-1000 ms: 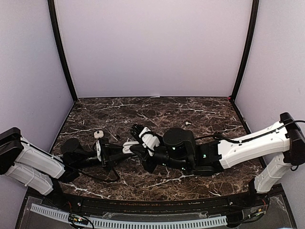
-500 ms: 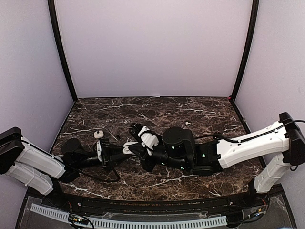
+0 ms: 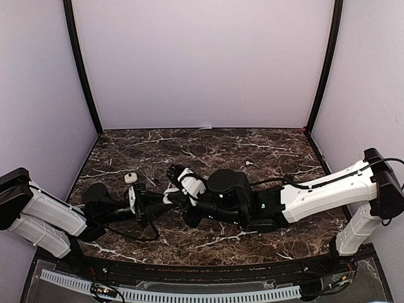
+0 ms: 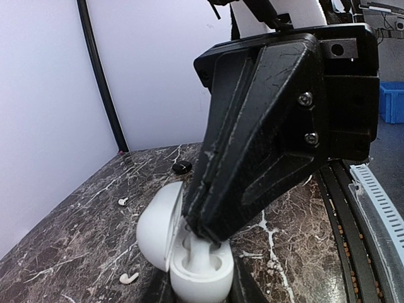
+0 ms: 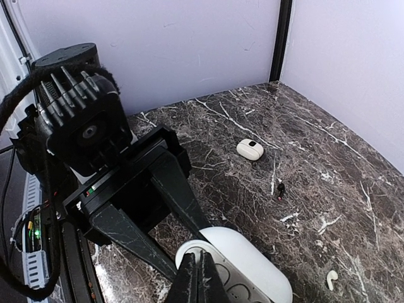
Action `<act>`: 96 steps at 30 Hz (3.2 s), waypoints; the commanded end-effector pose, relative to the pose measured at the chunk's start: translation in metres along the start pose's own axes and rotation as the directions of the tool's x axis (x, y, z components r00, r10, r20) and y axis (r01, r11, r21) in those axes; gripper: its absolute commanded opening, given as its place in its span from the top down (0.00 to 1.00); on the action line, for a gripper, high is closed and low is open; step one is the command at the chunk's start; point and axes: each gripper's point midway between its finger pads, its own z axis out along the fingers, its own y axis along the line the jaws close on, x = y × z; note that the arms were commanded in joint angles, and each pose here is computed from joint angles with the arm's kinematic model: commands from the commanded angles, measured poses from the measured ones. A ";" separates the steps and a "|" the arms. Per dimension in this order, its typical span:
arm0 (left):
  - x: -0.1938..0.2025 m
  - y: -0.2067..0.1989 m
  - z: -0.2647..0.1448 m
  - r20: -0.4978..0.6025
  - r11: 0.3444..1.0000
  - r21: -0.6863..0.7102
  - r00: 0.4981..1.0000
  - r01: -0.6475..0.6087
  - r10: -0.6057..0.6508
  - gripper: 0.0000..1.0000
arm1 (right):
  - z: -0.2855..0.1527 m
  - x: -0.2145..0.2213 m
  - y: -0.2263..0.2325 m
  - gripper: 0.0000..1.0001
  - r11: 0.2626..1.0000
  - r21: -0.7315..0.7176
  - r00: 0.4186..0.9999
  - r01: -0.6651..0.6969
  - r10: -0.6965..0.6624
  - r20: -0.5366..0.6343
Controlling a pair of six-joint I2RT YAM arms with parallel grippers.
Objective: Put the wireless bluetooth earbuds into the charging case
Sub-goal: Adjust the left earbud in the left side groove of the charging case, then close the charging case with the earbuds, then place the charging case with the earbuds at the center of the board.
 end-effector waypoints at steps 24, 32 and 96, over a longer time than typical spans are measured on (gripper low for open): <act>-0.022 0.014 0.007 0.097 0.962 0.057 0.958 0.265 -0.270 1.00 | -0.065 -0.018 -0.098 0.83 0.966 -0.061 0.968 -0.251 0.251 -0.014; -0.027 0.003 0.016 0.028 0.872 0.265 0.900 0.412 -0.434 1.00 | -0.042 0.029 -0.112 0.94 0.858 -0.239 0.888 -0.455 0.418 -0.190; 0.001 0.020 0.022 -0.087 0.838 0.212 0.864 0.503 -0.496 1.00 | -0.069 0.021 -0.072 0.37 0.946 -0.288 0.988 -0.151 0.148 -0.034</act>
